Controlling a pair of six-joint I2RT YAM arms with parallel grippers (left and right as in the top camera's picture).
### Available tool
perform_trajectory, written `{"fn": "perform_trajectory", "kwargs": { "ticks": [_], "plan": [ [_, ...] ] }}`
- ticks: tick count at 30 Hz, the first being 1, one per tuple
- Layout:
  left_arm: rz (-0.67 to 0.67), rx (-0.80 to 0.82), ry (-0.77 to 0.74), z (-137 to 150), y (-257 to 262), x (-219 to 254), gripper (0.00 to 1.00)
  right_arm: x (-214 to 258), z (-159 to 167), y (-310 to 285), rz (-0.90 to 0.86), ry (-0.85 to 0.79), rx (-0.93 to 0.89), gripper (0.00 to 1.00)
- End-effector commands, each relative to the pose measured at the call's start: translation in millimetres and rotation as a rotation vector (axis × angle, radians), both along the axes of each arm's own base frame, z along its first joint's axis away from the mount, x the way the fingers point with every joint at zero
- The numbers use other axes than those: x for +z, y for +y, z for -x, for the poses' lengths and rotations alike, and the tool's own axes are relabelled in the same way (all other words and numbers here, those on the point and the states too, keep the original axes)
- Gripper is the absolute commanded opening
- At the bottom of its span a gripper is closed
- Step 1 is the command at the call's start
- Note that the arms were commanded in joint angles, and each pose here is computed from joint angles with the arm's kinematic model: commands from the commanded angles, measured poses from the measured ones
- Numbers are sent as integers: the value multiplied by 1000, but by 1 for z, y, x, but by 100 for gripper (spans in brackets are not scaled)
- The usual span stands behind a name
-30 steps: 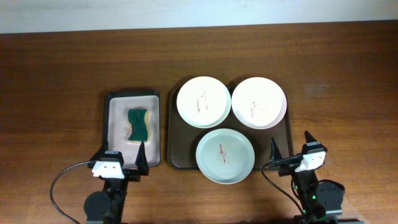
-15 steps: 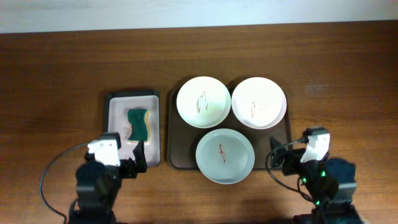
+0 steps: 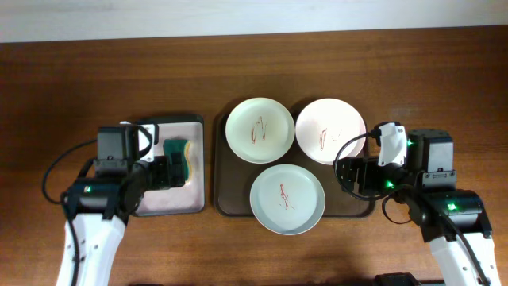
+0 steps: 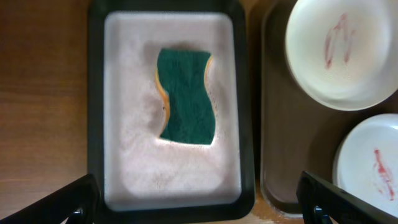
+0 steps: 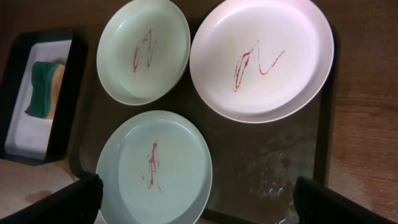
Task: Clean dirty plates on tray and stack at the side
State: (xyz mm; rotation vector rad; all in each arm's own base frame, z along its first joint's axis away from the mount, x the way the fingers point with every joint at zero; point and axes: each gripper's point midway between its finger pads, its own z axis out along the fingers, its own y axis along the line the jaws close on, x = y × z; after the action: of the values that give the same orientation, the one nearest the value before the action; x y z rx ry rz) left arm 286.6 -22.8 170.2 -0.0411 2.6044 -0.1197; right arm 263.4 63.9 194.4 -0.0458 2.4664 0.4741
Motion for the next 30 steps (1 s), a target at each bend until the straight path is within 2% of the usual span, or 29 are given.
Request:
{"fn": "perform_trajectory", "kwargs": {
  "ticks": [1,4,7,10,15,23,24,25,28,29,30],
  "plan": [
    [2,-11,1,-20,-1,-8,99,8,-3,5,-22,-13,15,99],
    [3,-11,-12,-46,-2,-22,100,8,-3,5,-22,-12,15,99],
    [1,-11,41,-58,-3,-49,93,7,-3,5,-22,-12,15,99],
    [-2,-11,133,-62,-3,-84,87,7,-3,5,-22,-12,15,99],
    [-5,-14,214,-68,-5,-124,69,8,-3,5,-22,-12,15,99],
    [-6,-50,286,-66,-18,-159,61,5,-3,5,-22,-3,15,99],
    [-7,-51,296,-65,-18,-162,56,5,-3,5,-21,1,15,99],
    [-7,-51,303,-64,-18,-164,46,4,-3,5,-21,5,15,99],
    [-8,-51,309,-63,-18,-165,7,0,-4,5,-20,21,14,99],
    [-7,-50,310,-63,-18,-165,0,-2,-4,5,-20,30,14,99],
    [-7,-50,313,-62,-18,-164,0,-6,-5,5,-19,47,14,99]
  ]
}}
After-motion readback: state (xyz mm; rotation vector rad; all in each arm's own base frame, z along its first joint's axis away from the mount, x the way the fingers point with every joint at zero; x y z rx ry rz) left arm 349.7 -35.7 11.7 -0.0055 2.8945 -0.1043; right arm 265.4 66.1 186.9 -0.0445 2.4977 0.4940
